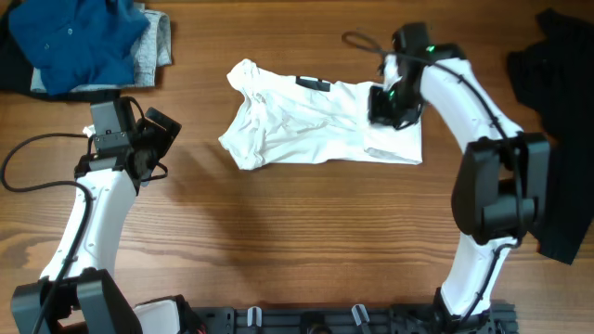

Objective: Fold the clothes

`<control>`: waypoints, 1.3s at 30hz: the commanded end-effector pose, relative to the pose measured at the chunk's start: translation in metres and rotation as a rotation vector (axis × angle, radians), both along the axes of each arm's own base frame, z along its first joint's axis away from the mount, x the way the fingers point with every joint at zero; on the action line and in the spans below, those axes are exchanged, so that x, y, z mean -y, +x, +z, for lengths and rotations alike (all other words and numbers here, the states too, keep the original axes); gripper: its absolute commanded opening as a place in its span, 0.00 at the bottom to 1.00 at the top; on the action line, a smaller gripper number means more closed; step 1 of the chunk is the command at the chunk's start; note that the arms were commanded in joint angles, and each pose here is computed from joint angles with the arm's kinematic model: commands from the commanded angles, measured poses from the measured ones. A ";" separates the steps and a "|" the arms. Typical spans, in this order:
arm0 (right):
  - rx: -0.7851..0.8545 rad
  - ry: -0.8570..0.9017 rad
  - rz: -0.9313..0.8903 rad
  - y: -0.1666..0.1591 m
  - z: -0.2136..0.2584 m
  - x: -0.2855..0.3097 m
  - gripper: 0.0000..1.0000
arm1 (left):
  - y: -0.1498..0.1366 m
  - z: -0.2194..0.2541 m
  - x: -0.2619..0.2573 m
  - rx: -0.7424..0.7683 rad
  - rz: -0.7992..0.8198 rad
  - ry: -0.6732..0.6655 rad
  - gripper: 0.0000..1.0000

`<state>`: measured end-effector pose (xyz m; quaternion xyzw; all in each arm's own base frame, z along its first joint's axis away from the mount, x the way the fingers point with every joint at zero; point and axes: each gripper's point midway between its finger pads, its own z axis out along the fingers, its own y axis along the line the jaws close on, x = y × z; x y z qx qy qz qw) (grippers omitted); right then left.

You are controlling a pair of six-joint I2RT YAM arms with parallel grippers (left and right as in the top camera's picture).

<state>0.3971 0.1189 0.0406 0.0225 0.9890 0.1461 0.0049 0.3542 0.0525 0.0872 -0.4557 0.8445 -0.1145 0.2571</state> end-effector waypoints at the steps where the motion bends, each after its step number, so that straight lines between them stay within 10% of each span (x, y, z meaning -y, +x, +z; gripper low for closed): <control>1: -0.103 0.078 0.038 -0.028 -0.028 -0.019 0.05 | -0.001 0.002 -0.001 0.007 0.004 -0.010 1.00; 11: 0.122 0.069 0.017 0.015 0.045 -0.006 0.04 | -0.001 0.002 0.006 0.009 -0.017 -0.042 0.96; 13: 0.251 0.084 0.003 0.032 0.093 -0.001 0.24 | 0.005 0.006 0.015 0.042 -0.050 -0.084 0.88; 15: 0.371 0.088 -0.021 0.045 0.135 0.008 0.88 | 0.014 0.010 0.027 0.085 -0.101 -0.143 0.89; 16: 0.416 0.079 -0.036 0.049 0.150 0.015 0.99 | 0.018 0.011 0.033 0.100 -0.124 -0.169 0.91; 39: 0.460 -0.010 -0.128 0.047 0.174 0.074 0.99 | 0.111 -0.038 0.137 0.241 -0.719 -0.469 0.99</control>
